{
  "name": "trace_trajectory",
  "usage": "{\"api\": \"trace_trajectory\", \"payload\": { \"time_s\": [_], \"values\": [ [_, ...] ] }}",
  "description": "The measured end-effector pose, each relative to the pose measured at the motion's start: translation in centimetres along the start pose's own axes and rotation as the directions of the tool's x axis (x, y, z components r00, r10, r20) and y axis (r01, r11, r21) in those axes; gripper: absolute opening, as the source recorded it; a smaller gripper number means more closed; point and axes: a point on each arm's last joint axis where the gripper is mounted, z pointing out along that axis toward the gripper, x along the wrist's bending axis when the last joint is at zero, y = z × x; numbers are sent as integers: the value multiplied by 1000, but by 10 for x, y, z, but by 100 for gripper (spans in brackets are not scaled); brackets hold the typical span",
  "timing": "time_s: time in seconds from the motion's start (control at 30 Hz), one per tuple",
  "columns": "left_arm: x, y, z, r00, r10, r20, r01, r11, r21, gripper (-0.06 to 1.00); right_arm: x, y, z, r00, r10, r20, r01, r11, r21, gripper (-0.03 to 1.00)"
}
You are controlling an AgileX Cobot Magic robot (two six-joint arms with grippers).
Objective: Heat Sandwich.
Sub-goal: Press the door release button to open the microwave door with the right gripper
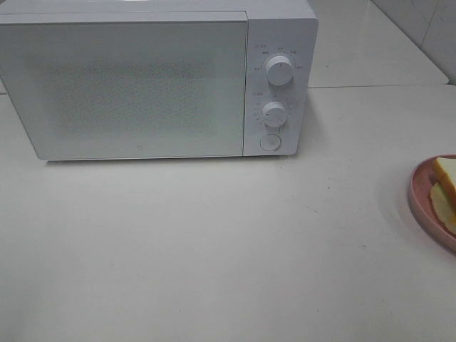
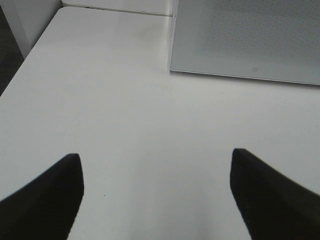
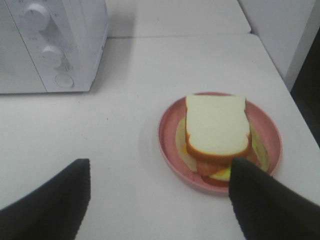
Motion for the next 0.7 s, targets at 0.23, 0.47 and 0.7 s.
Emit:
{"api": "trace_trajectory", "payload": {
  "time_s": [0.23, 0.47, 0.7],
  "values": [
    [0, 0, 0, 1000, 0, 0, 0, 1000, 0, 76, 2, 15, 0, 1000, -14, -16, 11, 985, -173, 75],
    [0, 0, 0, 1000, 0, 0, 0, 1000, 0, 76, 5, 25, 16, 999, -24, -30, 14, 958, -287, 75],
    [0, 0, 0, 1000, 0, 0, 0, 1000, 0, 76, 7, 39, 34, 999, -31, -36, 19, 957, -288, 75]
  ]
}}
